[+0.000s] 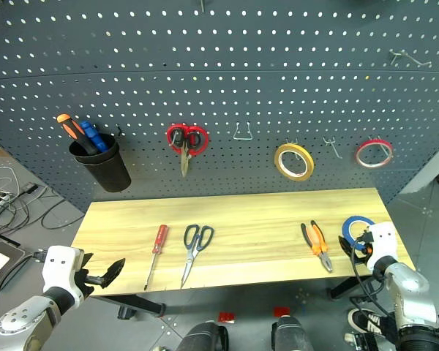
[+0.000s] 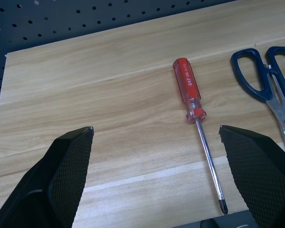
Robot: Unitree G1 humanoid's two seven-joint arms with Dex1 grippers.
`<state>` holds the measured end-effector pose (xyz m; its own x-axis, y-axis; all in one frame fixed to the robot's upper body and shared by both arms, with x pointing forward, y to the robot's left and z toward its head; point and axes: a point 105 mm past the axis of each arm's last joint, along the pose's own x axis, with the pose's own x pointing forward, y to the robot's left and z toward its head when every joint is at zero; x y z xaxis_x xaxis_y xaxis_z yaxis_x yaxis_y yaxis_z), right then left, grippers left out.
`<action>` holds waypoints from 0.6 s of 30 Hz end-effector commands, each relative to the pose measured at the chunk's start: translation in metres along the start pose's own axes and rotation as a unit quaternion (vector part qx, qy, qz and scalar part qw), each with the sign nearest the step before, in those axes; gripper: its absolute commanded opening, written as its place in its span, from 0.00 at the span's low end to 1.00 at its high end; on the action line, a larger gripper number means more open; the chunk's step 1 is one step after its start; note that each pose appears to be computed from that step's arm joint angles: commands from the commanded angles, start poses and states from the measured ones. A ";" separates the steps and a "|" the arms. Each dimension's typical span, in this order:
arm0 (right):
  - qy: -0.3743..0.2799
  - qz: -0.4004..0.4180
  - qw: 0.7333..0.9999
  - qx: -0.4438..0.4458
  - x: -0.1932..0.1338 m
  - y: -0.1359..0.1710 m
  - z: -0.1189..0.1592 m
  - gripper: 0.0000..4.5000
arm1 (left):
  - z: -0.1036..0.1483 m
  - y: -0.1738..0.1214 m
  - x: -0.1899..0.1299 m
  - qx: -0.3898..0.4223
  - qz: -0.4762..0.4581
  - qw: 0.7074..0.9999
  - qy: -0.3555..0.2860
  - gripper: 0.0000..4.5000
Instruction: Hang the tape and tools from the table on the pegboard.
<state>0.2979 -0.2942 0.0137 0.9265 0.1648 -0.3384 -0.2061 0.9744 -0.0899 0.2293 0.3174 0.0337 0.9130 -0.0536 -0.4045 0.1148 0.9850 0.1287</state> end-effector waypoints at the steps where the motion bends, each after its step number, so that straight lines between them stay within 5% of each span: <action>1: -0.018 -0.004 1.000 -0.011 -0.001 -0.006 0.012 1.00 | 0.010 0.008 -0.004 0.013 0.014 1.000 -0.016 0.99; 18: -0.017 -0.006 1.000 -0.012 -0.002 -0.007 0.012 1.00 | 0.011 0.008 -0.003 0.006 0.013 1.000 -0.020 0.99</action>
<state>0.2988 -0.2940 0.0146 0.9273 0.1654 -0.3359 -0.2067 0.9742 -0.0910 0.2313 0.3172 0.0356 0.9164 -0.0546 -0.3965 0.1142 0.9852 0.1281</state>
